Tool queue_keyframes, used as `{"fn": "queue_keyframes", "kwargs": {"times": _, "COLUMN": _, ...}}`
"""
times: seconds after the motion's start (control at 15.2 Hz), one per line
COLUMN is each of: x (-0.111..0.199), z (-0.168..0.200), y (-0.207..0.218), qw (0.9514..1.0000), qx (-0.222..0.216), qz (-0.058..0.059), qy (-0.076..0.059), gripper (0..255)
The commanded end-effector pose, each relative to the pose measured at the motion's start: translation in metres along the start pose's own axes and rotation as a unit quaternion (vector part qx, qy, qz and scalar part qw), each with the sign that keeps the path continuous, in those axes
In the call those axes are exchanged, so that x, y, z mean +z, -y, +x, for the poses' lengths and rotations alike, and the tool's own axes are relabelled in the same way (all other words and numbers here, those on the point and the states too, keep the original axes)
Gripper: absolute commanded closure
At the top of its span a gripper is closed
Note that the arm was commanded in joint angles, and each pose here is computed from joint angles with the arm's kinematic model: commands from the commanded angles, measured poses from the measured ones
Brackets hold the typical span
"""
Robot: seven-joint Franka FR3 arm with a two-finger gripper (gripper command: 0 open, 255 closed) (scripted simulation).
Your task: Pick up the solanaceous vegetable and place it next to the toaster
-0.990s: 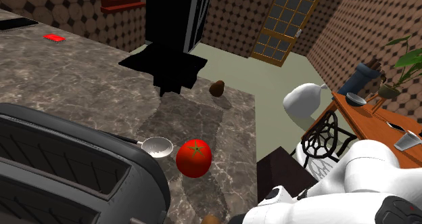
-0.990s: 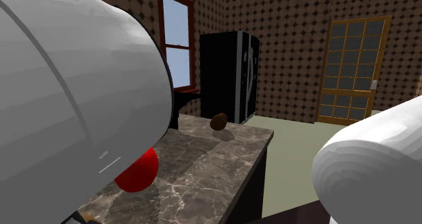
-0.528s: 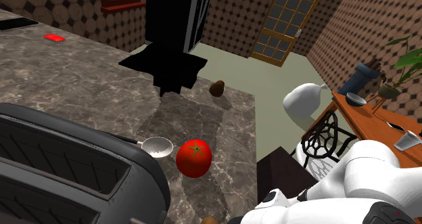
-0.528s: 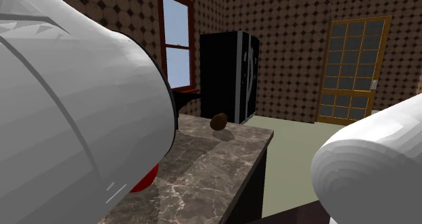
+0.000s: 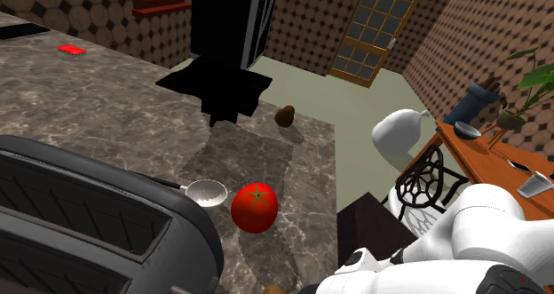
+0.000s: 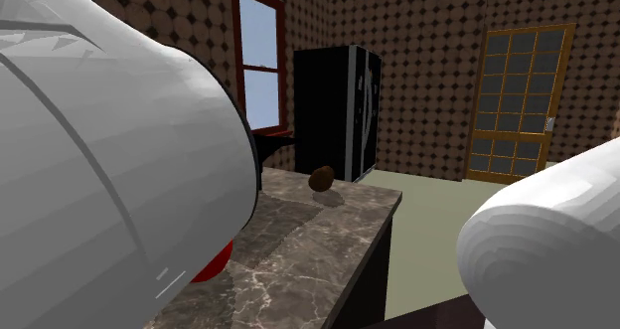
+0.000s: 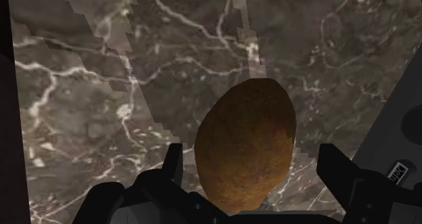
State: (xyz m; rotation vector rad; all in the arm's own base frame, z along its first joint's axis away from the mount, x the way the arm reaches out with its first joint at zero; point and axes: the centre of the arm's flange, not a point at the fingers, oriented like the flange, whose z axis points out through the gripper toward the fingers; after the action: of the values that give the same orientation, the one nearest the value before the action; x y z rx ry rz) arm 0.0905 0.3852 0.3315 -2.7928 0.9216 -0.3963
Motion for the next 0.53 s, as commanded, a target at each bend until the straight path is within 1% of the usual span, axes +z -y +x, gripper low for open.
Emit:
{"fn": "queue_keyframes", "kwargs": {"times": 0.0, "x": -0.013, "z": 0.0, "y": 0.0, "qw": 1.0, "qx": 0.0, "qz": 0.0, "qy": 0.0, "gripper": 0}}
{"fn": "queue_keyframes", "kwargs": {"times": 0.2, "x": -0.05, "z": 0.0, "y": 0.0, "qw": 1.0, "qx": 0.0, "qz": 0.0, "qy": 0.0, "gripper": 0}}
{"fn": "queue_keyframes", "kwargs": {"times": 0.46, "x": -0.05, "z": 0.0, "y": 0.0, "qw": 1.0, "qx": 0.0, "qz": 0.0, "qy": 0.0, "gripper": 0}}
